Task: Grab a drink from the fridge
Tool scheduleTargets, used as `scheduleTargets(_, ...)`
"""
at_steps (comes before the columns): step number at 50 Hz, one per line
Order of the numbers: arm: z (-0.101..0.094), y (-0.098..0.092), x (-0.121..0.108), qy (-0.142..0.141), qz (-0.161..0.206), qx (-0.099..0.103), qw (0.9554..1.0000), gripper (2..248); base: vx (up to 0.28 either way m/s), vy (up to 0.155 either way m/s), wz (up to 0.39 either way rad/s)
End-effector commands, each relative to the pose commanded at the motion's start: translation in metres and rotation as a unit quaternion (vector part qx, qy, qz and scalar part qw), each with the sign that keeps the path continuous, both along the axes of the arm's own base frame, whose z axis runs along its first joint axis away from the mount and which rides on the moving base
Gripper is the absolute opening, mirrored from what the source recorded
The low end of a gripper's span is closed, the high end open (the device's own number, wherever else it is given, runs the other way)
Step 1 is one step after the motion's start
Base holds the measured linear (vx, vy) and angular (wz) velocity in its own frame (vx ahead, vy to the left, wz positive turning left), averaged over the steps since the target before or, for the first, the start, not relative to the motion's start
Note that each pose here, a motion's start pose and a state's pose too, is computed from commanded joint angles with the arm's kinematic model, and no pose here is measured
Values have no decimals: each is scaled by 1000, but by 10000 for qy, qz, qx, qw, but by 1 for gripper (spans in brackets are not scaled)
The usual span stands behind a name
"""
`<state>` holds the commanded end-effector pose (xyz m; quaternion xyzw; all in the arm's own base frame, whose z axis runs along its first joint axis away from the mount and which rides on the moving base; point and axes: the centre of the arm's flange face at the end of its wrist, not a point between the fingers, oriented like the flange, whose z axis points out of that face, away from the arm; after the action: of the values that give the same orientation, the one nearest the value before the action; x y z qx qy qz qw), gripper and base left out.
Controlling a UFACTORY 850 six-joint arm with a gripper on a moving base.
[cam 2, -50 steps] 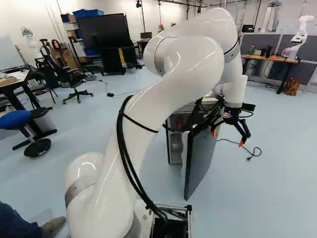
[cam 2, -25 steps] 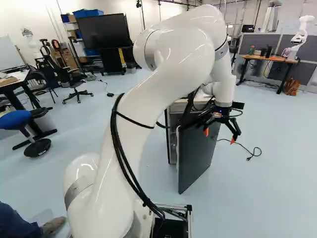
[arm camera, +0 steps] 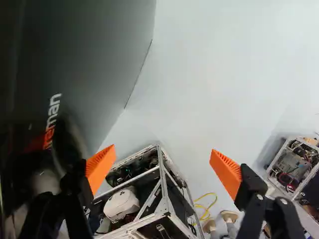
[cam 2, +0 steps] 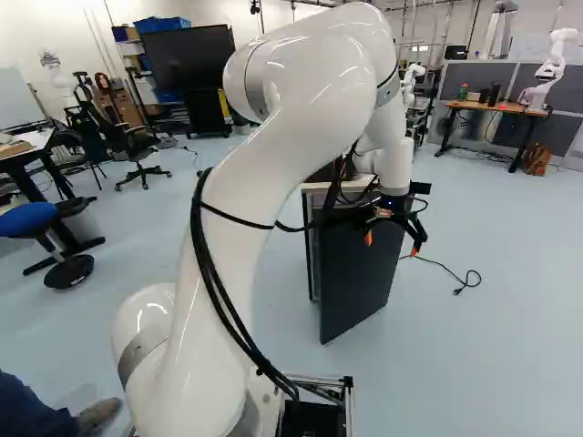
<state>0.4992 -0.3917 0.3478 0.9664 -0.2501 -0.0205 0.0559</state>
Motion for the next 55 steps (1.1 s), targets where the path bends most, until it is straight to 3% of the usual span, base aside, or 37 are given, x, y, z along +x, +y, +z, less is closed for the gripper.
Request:
scheduleTargets(29,0,50,14,-599,469,-269,9967,247,0,0,0)
scheduleTargets(55,3,96,31,-1235,929,-511,9867,247,0,0,0)
